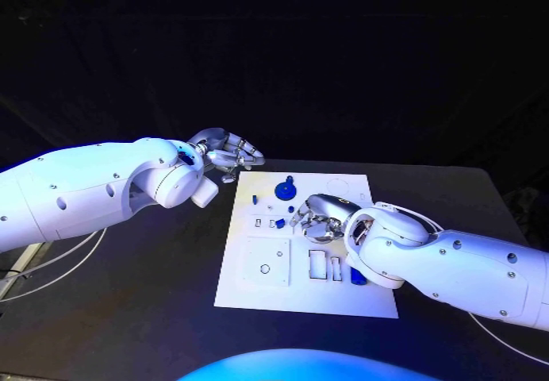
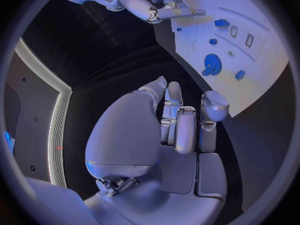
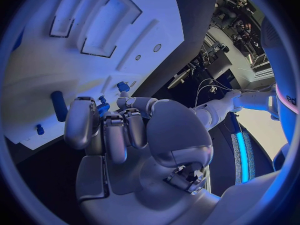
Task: Assemble the parts on the task board
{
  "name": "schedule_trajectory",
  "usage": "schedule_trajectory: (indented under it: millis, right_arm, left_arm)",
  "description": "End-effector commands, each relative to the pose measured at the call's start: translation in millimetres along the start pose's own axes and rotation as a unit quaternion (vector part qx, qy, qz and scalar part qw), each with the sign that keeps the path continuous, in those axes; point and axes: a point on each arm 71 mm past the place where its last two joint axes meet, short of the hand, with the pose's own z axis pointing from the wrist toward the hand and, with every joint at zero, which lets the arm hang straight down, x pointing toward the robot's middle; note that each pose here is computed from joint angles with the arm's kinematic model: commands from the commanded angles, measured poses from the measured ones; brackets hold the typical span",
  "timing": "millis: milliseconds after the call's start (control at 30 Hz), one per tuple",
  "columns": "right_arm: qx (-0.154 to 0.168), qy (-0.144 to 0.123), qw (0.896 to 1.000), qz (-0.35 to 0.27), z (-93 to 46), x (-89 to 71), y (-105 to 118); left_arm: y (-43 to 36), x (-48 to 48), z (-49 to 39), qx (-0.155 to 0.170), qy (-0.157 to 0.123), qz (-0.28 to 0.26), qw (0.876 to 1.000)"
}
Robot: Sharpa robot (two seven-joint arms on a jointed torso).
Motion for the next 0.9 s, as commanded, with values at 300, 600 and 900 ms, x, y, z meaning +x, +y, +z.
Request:
schedule_trajectory:
  millis: [300, 600, 900]
  right_arm:
    - [-0.002, 0.001, 1.0, 0.007, 10.3, 6.2, 2]
    - [-0.001, 0.01, 1.0, 0.005, 16.5, 11.9, 4]
    - [0.001, 0.016, 1.0, -0.003, 19.5, 14.6, 3]
  left_arm:
    - [-3.1, 4.3, 0.4, 0.01, 0.012, 0.003, 1.0]
    - [-3.8, 5.7, 0.9, 0.011, 0.014, 0.003, 1.0]
    - [-3.9, 5.7, 0.7, 0.011, 0.015, 0.003, 1.0]
